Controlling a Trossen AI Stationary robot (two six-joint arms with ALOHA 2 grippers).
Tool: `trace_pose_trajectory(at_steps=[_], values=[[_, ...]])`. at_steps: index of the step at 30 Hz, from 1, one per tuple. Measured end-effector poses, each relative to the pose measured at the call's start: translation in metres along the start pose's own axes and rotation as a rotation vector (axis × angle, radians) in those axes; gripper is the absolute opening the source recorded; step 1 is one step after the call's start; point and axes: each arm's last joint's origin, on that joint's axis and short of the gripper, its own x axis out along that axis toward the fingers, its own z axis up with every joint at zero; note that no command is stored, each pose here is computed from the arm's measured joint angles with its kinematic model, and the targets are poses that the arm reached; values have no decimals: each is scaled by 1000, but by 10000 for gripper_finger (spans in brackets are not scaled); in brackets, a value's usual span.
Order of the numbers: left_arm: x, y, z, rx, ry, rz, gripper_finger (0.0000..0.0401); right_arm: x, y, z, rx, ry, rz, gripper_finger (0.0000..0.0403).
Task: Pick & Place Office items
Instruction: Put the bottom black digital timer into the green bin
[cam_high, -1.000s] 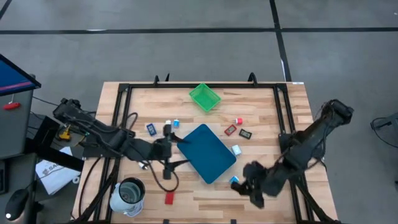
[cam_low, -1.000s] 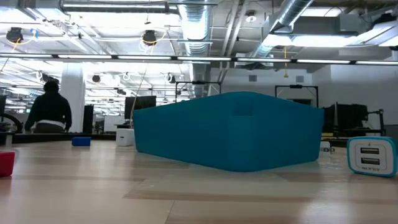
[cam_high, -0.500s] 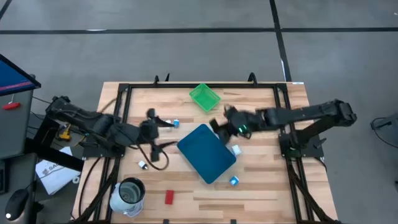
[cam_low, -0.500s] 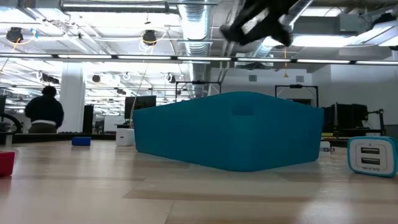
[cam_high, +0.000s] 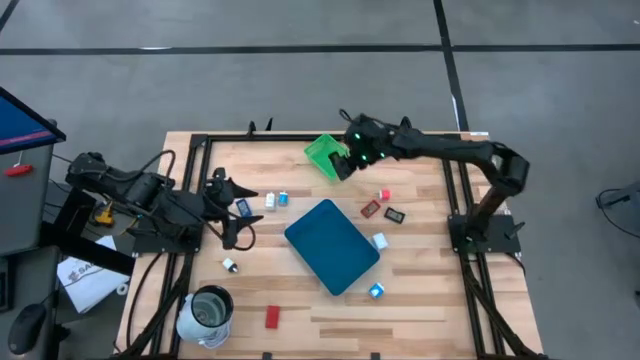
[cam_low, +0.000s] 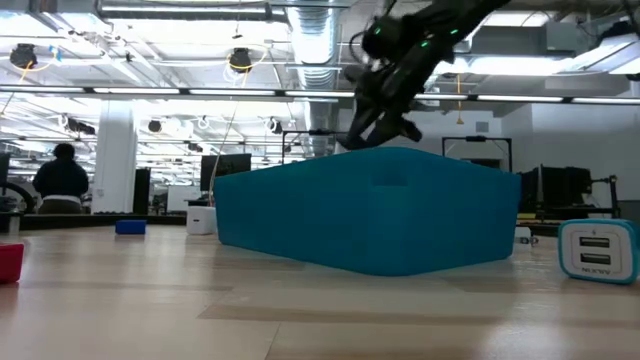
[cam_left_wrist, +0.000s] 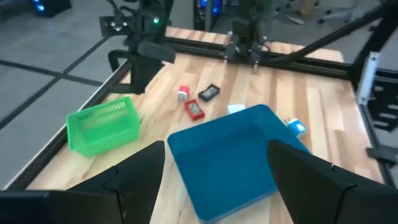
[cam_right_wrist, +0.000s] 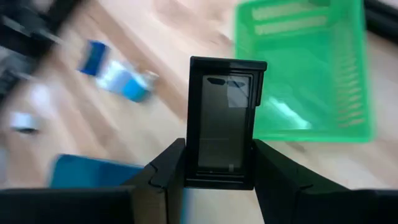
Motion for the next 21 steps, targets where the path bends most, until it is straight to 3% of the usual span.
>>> trace_pose_trajectory(at_steps=[11, 21], values=[[23, -6, -23, -152, -54, 71, 278, 50, -19, 59, -208, 201, -142, 139], [25, -7, -23, -219, -76, 70, 278, 71, -44, 63, -183, 265, -190, 151]])
